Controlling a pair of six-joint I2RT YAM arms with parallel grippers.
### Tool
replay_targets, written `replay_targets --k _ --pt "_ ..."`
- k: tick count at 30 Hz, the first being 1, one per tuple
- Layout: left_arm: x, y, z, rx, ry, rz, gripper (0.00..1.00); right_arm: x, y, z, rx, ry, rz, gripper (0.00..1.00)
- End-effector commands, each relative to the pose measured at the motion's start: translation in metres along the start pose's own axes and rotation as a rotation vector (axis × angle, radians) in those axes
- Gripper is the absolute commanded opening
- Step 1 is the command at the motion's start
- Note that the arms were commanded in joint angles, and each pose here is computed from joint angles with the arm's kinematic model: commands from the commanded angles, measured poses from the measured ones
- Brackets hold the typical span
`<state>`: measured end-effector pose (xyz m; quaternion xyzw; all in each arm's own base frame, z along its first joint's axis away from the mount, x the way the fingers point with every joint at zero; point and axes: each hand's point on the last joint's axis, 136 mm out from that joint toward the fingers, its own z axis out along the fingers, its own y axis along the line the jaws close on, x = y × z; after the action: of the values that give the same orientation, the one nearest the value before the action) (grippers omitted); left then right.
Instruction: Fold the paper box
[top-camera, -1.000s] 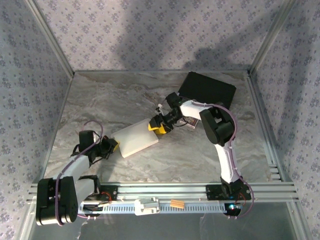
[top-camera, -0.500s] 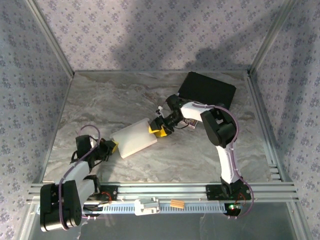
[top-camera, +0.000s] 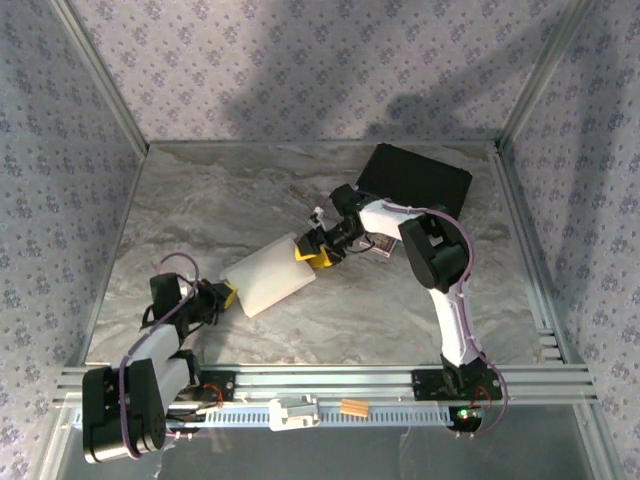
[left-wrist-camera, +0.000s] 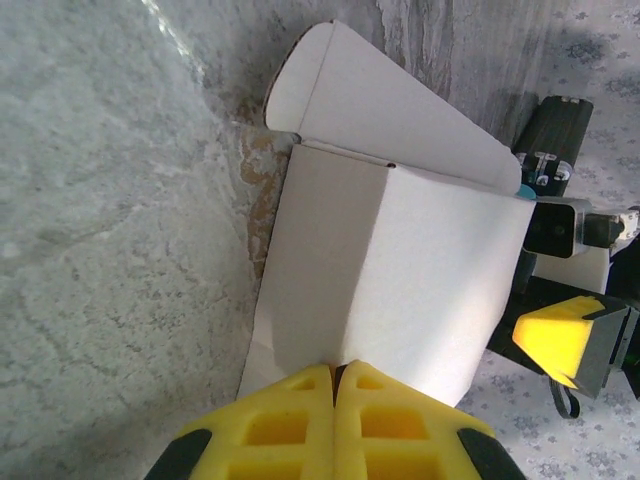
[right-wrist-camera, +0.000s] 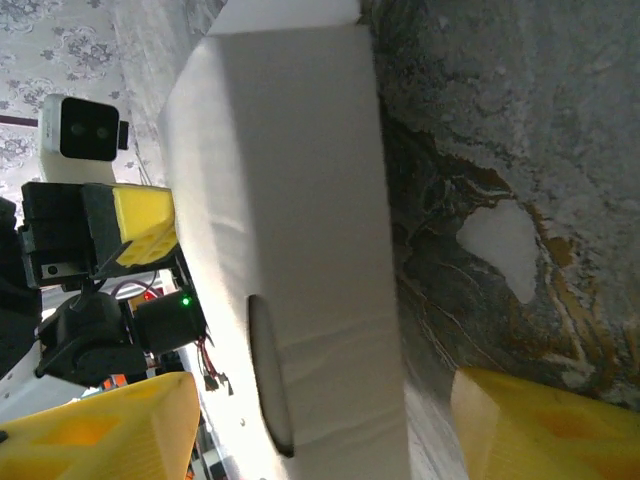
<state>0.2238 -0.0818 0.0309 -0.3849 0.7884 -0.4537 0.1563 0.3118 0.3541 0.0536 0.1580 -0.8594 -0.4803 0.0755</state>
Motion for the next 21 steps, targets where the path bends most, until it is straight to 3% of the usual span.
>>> replay_targets --k 1,7,15,19,21 --pt "0.026 0.070 -0.004 -0.219 0.026 -0.178 0.00 0.008 0.002 0.008 0.002 0.042 0.006 0.68" --pt "0.025 0.072 -0.005 -0.239 0.026 -0.177 0.00 0.011 0.046 0.019 -0.137 0.087 -0.034 0.66" --pt "0.023 0.071 -0.005 -0.239 0.018 -0.172 0.00 0.003 0.059 0.017 -0.180 0.070 -0.020 0.53" --pt "0.019 0.062 -0.006 -0.241 0.022 -0.154 0.00 0.002 0.067 0.015 -0.152 0.055 -0.054 0.41" --pt "0.012 0.045 -0.009 -0.237 0.021 -0.148 0.09 0.004 0.069 0.007 -0.117 0.035 -0.084 0.34"
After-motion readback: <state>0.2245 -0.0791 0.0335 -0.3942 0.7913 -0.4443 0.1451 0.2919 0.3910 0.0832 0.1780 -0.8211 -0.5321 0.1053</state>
